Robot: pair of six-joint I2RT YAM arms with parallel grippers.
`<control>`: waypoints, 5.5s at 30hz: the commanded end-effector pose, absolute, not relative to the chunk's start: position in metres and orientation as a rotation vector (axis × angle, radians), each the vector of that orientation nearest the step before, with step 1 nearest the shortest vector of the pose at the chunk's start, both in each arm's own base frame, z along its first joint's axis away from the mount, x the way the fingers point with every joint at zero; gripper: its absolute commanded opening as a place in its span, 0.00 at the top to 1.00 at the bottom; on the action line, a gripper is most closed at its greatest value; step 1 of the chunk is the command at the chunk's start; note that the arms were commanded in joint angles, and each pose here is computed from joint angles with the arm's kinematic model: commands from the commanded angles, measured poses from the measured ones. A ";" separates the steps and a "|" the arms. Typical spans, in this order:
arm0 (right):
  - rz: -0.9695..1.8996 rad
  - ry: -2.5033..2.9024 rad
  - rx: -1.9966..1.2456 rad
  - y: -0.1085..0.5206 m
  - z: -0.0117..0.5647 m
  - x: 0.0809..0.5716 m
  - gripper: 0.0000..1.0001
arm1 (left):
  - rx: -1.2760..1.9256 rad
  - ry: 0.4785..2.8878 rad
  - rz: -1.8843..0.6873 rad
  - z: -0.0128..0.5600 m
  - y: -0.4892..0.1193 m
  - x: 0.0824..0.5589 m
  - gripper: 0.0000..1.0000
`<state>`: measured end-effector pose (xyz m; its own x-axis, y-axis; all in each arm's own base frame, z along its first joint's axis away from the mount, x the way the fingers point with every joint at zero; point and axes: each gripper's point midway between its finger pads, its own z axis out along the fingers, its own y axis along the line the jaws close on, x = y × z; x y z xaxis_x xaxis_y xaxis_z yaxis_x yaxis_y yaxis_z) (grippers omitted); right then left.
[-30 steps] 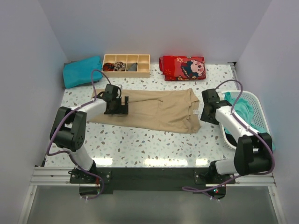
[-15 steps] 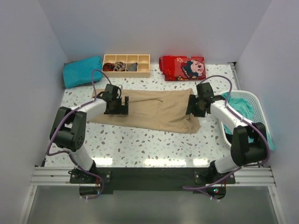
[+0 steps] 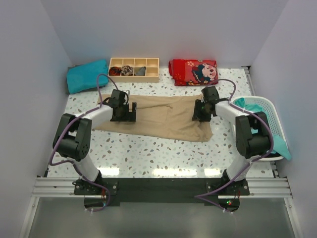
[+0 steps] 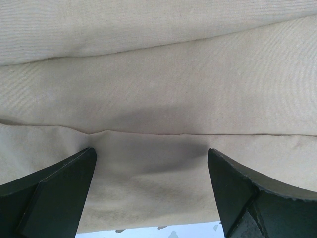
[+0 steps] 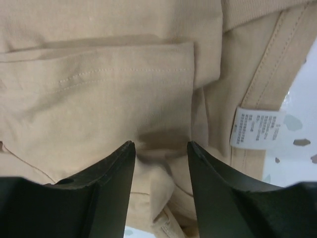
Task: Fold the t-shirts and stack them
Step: Rotate the tshirt 90 degrees
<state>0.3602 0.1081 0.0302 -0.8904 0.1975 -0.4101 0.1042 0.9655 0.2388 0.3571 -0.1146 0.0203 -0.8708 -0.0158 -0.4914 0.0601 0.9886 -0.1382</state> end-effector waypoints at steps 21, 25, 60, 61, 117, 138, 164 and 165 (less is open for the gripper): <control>0.430 2.499 0.086 0.135 0.081 0.421 0.61 | 0.075 2.620 -0.308 0.020 -0.129 0.343 0.00; 0.466 2.491 0.059 0.148 0.086 0.427 0.56 | 0.088 2.421 -0.398 0.071 -0.142 0.364 0.00; 0.025 2.750 0.246 0.103 0.013 0.397 0.56 | -0.134 2.631 -0.203 -0.018 -0.141 0.284 0.00; 0.029 2.732 0.247 0.104 0.019 0.407 0.56 | -0.158 2.617 -0.246 -0.010 -0.147 0.277 0.00; -0.081 2.683 0.062 0.122 0.041 0.358 0.43 | 0.651 2.443 -0.239 0.007 -0.300 0.304 0.00; 0.109 2.803 -0.320 0.242 -0.010 0.448 0.47 | 0.751 2.654 -0.877 0.019 -0.356 0.155 0.00; 0.176 2.418 -0.362 0.247 0.119 0.503 0.42 | 0.386 2.380 -0.406 0.133 -0.278 0.297 0.00; 0.174 2.401 -0.365 0.244 0.128 0.503 0.42 | 0.353 2.378 -0.372 0.134 -0.265 0.306 0.00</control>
